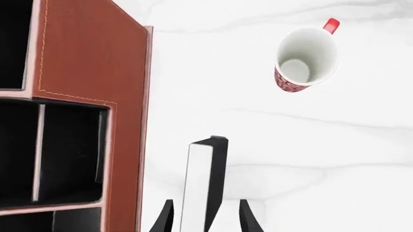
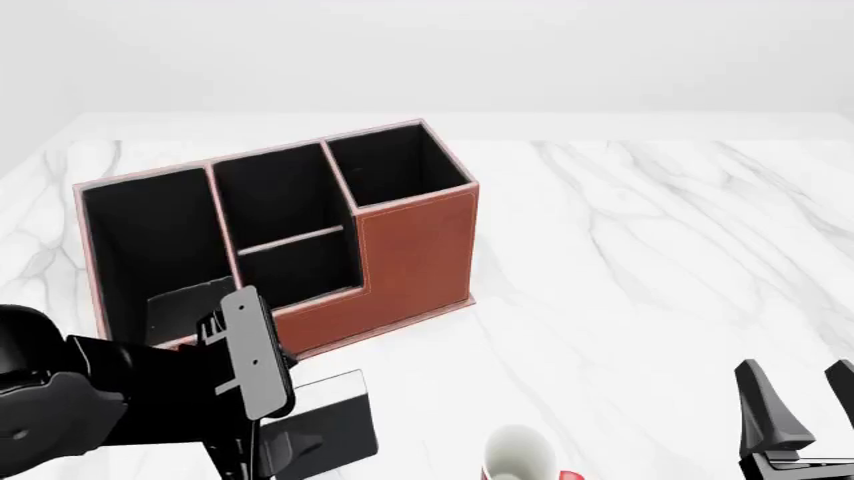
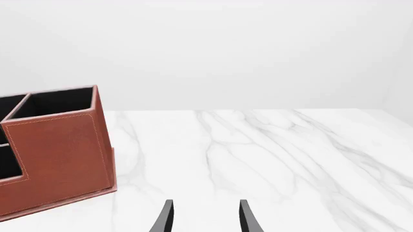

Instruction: Pick up the book and place it in the front compartment of the caddy.

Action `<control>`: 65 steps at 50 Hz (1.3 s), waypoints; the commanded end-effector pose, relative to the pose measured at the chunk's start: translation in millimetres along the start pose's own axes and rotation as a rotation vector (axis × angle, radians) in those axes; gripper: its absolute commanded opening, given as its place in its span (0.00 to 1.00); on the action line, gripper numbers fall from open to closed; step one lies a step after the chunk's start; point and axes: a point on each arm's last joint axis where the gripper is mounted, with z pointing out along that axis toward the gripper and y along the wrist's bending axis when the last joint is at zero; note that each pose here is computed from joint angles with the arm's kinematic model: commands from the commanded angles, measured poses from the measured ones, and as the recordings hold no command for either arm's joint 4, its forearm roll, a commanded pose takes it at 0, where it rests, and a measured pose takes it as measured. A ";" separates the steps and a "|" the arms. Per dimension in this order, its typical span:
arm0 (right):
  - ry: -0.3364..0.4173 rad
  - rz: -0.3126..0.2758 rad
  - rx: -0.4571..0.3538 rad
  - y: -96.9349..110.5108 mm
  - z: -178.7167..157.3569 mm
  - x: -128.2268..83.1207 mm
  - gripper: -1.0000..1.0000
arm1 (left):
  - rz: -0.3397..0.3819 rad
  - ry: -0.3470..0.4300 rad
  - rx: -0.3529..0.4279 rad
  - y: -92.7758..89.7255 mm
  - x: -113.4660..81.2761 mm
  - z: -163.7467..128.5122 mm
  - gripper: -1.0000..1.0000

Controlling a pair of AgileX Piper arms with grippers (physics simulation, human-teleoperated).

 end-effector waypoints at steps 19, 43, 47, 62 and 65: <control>-0.001 -0.003 0.000 0.0 -0.1 0.1 1.00 | -0.020 0.016 -0.012 3.0 7.7 16.4 1.00; -0.001 -0.003 0.000 0.0 -0.1 0.1 1.00 | -0.035 0.018 -0.011 1.8 10.7 24.1 1.00; -0.001 -0.003 0.000 0.0 -0.1 0.1 1.00 | -0.038 0.018 -0.012 1.9 11.2 25.0 1.00; -0.001 -0.003 0.000 0.0 -0.1 0.1 1.00 | -0.049 0.021 -0.012 1.0 14.2 32.3 1.00; -0.001 -0.003 0.000 0.0 -0.1 0.1 1.00 | -0.050 0.021 -0.014 1.9 14.2 31.5 1.00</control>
